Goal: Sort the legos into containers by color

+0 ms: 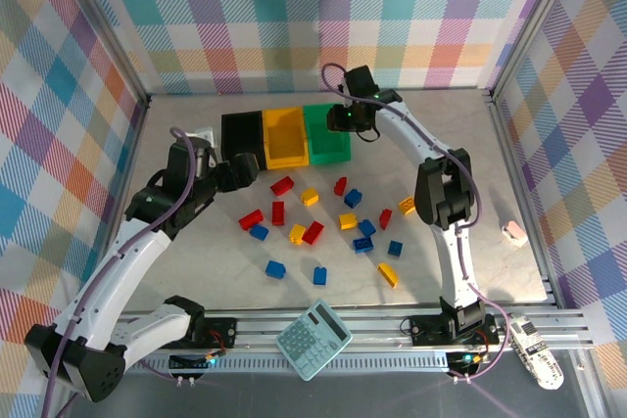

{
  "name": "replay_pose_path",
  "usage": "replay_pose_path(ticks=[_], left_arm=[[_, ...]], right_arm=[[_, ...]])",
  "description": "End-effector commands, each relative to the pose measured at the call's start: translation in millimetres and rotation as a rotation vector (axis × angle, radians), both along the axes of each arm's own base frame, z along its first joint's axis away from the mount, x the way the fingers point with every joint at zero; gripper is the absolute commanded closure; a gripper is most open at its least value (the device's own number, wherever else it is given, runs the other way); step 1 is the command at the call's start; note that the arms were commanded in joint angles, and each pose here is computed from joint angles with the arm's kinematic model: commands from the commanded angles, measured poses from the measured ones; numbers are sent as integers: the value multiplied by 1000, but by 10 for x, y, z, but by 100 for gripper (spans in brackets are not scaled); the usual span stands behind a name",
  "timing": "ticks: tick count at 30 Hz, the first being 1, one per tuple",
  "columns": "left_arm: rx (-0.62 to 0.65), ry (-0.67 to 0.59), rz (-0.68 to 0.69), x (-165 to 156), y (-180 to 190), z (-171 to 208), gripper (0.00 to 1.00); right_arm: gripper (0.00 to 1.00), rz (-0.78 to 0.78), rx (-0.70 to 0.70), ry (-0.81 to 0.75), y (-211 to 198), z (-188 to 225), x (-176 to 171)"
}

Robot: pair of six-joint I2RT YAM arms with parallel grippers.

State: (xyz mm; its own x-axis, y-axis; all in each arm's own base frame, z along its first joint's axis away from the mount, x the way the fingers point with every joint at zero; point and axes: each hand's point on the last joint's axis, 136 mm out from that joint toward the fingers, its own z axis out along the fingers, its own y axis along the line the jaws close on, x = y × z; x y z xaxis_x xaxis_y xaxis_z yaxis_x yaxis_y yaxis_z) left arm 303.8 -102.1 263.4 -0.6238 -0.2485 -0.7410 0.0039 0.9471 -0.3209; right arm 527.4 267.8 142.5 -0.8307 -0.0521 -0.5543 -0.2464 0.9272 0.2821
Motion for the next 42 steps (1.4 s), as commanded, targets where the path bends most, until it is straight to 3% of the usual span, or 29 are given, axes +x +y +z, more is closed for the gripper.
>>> replay_pose_path(ticks=[1,6,10,21,32,42], left_arm=[[-6,25,37,-42,43,50,0],[12,60,44,-53,61,5,0],[27,89,53,-59,78,-46,0],[51,210,146,-210,226,-416,0],[-10,420,317,-507,220,-1215,4],[-2,500,392,-394,153,-1550,1]], right_arm=[[48,43,15,-25,111,139,50],[35,41,16,-57,98,287,65],[31,46,8,-80,42,500,-14],[31,141,-36,-203,-168,1082,-839],[38,147,21,-137,-373,907,-1472],[37,179,73,-46,-374,665,-1789]])
